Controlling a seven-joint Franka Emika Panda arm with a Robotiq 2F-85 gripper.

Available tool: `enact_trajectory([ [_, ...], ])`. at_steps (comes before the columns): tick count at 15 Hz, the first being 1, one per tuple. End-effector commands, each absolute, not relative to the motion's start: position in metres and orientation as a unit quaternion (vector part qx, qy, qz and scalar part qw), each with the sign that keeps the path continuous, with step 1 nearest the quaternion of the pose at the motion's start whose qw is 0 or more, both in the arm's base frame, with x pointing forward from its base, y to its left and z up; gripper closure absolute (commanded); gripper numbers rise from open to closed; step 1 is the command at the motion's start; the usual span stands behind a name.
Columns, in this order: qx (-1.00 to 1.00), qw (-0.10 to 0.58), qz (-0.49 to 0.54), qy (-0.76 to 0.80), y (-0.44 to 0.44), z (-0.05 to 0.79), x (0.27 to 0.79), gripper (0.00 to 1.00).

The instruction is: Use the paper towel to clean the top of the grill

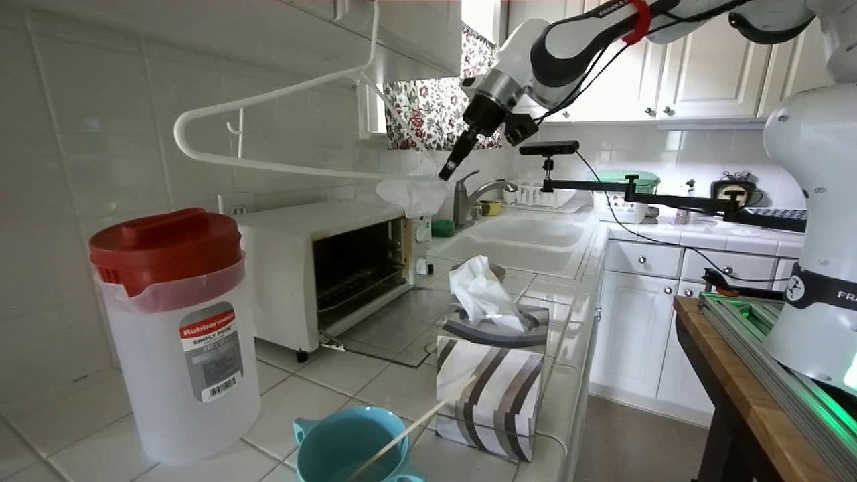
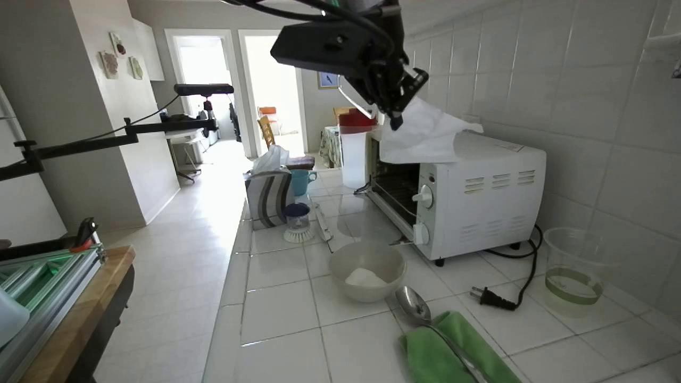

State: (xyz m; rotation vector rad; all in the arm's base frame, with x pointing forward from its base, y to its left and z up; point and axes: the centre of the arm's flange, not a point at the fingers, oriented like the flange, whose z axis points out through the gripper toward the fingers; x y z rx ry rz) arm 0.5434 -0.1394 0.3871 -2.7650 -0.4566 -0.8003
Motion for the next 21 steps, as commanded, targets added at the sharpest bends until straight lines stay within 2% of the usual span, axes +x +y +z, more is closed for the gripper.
enact_trajectory([
  [1, -0.948, 0.139, -0.248, -0.141, -0.142, 0.398, 0.502, 1.0],
  [2, -0.95, 0.14, -0.247, -0.133, -0.146, 0.401, 0.498, 1.0],
  [3, -0.949, 0.133, -0.251, -0.138, -0.144, 0.392, 0.519, 1.0],
  [10, -0.951, 0.131, -0.247, -0.134, -0.143, 0.392, 0.518, 1.0],
  [16, -0.967, 0.2, -0.086, -0.131, -0.105, 0.384, 0.494, 1.0],
  [21, -0.974, 0.179, -0.005, -0.139, -0.102, 0.383, 0.473, 1.0],
])
